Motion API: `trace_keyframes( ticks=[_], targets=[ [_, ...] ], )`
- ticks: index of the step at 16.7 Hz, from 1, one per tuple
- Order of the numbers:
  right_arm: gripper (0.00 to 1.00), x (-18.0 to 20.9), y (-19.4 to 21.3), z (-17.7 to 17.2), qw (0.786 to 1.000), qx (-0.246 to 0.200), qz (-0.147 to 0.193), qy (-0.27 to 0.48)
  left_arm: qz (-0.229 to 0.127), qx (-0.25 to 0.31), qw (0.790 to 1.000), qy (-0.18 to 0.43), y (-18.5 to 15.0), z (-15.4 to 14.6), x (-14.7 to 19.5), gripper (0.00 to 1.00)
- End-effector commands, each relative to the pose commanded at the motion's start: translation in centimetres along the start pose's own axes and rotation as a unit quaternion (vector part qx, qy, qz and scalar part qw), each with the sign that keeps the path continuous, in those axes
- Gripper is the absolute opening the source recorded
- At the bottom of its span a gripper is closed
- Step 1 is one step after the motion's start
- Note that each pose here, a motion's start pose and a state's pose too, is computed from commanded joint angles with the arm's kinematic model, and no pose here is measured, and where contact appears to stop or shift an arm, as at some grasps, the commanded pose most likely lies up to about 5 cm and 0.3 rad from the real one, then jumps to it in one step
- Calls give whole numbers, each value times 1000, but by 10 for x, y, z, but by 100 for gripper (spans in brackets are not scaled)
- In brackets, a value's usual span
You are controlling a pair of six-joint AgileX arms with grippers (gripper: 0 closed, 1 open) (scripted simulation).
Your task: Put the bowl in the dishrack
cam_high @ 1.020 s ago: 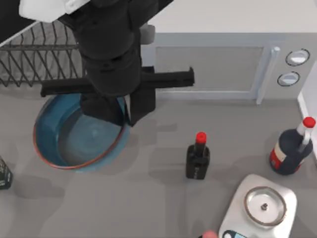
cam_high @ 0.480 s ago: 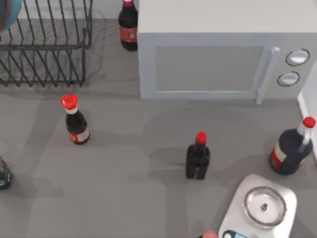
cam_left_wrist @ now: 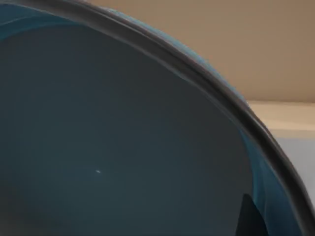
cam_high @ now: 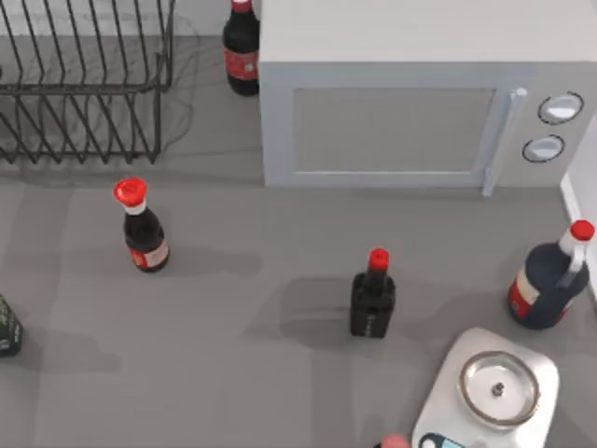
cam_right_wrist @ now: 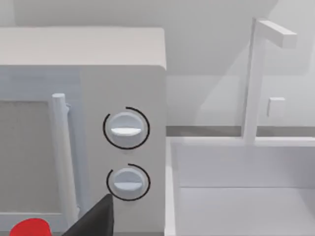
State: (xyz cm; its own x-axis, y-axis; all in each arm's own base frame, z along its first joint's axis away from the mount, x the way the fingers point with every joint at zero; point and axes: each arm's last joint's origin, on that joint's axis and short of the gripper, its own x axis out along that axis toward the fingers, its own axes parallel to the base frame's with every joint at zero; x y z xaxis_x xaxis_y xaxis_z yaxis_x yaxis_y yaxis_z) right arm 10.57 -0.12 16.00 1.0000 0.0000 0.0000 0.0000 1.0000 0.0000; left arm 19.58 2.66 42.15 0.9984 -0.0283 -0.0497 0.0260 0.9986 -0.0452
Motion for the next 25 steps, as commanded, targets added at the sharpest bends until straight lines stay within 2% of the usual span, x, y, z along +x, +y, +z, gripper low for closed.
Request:
trace_keyframes(
  ticks=[3,8,10,13,17,21,23,25],
  targets=[
    [100,0,0,0,1000,0,0,0,4,22,999,-25,2,-4,-14,0],
    [100,0,0,0,1000,0,0,0,3,22,999,-23,2,-4,-13,0],
    [100,0,0,0,1000,0,0,0,1,21,1000,-15,3,-11,-1,0],
    [100,0,0,0,1000,0,0,0,-6,19,1000,-6,7,-25,37,0],
    [100,0,0,0,1000,0,0,0,-5,18,1000,8,15,-68,109,0],
    [100,0,0,0,1000,0,0,0,-5,28,997,-74,16,-88,152,0],
    [100,0,0,0,1000,0,0,0,-8,29,996,-83,15,-112,173,0],
    [100,0,0,0,1000,0,0,0,-2,26,998,-64,15,-148,189,0]
  ],
)
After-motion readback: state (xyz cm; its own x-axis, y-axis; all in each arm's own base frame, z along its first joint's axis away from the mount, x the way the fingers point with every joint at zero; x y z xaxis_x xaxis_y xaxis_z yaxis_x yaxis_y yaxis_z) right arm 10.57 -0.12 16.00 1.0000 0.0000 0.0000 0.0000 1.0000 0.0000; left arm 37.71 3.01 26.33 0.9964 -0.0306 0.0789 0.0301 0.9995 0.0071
